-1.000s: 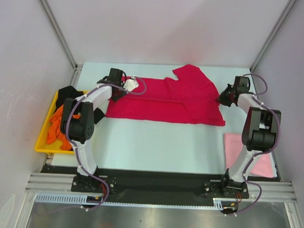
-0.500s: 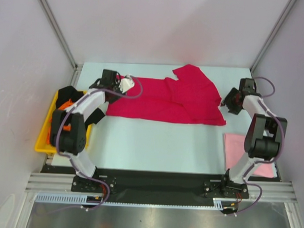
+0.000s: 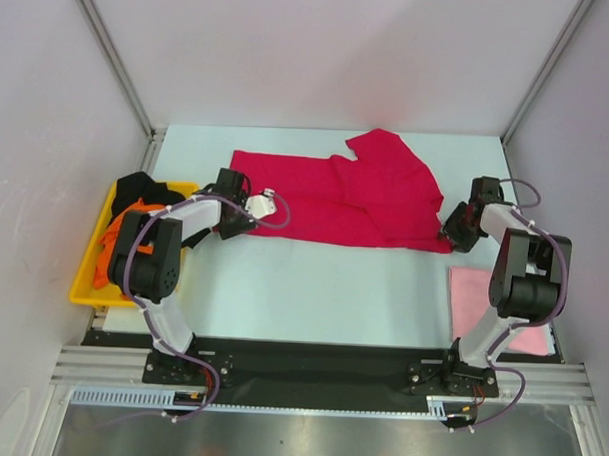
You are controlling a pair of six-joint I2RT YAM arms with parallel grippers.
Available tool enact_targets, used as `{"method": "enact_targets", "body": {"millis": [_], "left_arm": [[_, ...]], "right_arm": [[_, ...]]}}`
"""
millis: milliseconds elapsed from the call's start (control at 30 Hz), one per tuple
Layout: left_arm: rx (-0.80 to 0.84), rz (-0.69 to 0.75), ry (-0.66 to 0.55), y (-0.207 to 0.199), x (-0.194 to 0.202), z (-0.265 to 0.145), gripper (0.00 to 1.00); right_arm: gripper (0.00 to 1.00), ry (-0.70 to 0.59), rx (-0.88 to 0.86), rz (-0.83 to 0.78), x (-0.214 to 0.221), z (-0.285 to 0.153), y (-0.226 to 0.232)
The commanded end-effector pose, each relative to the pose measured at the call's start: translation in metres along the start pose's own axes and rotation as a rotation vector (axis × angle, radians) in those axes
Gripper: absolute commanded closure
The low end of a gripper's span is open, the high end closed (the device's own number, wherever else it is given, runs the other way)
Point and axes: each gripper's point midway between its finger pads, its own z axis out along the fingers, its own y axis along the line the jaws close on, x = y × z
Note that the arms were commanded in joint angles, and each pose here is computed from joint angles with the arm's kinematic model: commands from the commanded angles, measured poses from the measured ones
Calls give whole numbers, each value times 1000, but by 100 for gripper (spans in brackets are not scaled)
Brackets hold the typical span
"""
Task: Fold and stack the t-shirts
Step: Fold the tshirt
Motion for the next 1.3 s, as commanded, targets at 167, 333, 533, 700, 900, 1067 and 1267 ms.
{"method": "enact_targets", "body": {"millis": [167, 333, 533, 700, 900, 1067, 1267], "left_arm": [[20, 8, -6, -9, -1, 11, 94], [23, -51, -9, -15, 4, -21, 100], [131, -122, 43, -52, 25, -59, 100], [241, -127, 81, -93, 44, -62, 100], [234, -124, 69, -83, 37, -68, 31], [193, -151, -94, -16, -21, -99, 7], [64, -491, -285, 98, -74, -105, 17]], "right_arm": [[92, 23, 30, 49, 2, 16, -16], [100, -31, 68, 66, -15, -12, -38], [100, -40, 86, 91, -1, -41, -47], [100, 0, 98, 95, 21, -41, -55], [63, -52, 47, 77, 7, -50, -44], [37, -213, -24, -6, -57, -81, -4], [41, -384, -189, -178, -141, -104, 83]]}}
